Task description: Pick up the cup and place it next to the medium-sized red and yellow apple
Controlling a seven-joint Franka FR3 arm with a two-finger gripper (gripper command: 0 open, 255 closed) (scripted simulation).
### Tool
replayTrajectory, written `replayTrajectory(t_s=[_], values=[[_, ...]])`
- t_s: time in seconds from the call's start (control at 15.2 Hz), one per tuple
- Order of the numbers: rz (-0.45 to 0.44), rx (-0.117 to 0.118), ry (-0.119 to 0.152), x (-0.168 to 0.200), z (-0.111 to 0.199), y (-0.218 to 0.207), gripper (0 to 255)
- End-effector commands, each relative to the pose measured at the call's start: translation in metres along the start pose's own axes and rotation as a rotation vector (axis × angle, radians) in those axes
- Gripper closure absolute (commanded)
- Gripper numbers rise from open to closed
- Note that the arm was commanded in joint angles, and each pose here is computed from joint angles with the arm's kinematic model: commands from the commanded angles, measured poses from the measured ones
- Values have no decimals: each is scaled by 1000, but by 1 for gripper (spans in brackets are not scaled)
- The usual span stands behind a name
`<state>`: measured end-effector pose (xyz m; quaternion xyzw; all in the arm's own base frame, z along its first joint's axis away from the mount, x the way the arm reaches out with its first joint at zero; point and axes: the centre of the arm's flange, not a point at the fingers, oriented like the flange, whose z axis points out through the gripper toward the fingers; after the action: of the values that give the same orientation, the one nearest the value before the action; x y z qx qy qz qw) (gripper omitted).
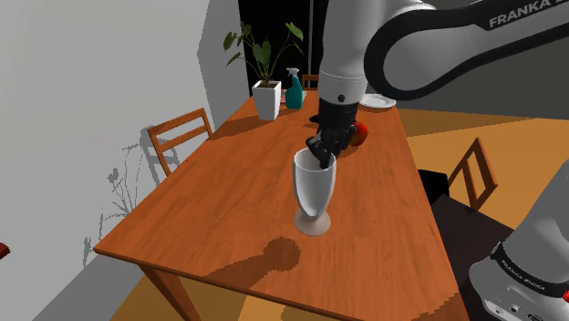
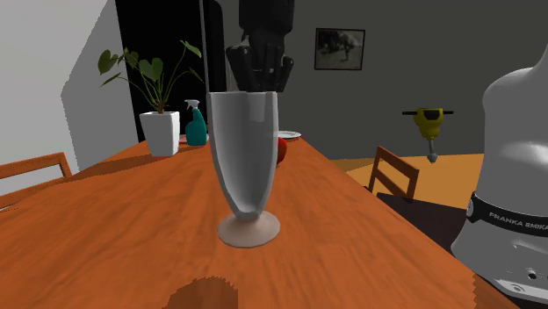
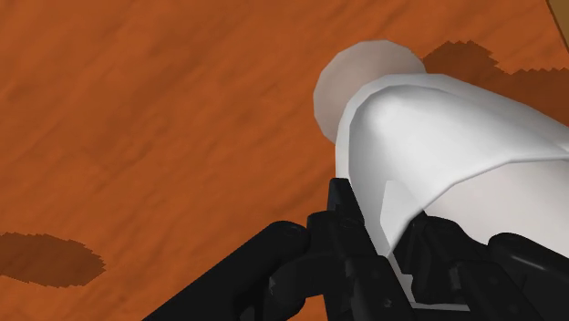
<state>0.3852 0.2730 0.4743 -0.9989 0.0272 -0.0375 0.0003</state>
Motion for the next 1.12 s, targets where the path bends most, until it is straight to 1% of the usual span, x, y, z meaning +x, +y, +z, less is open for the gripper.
replayTrajectory(t_s=[0.0,1.06], values=[[0,0,0,2,-11,0,255],[0,0,0,9,-96,-1,255]])
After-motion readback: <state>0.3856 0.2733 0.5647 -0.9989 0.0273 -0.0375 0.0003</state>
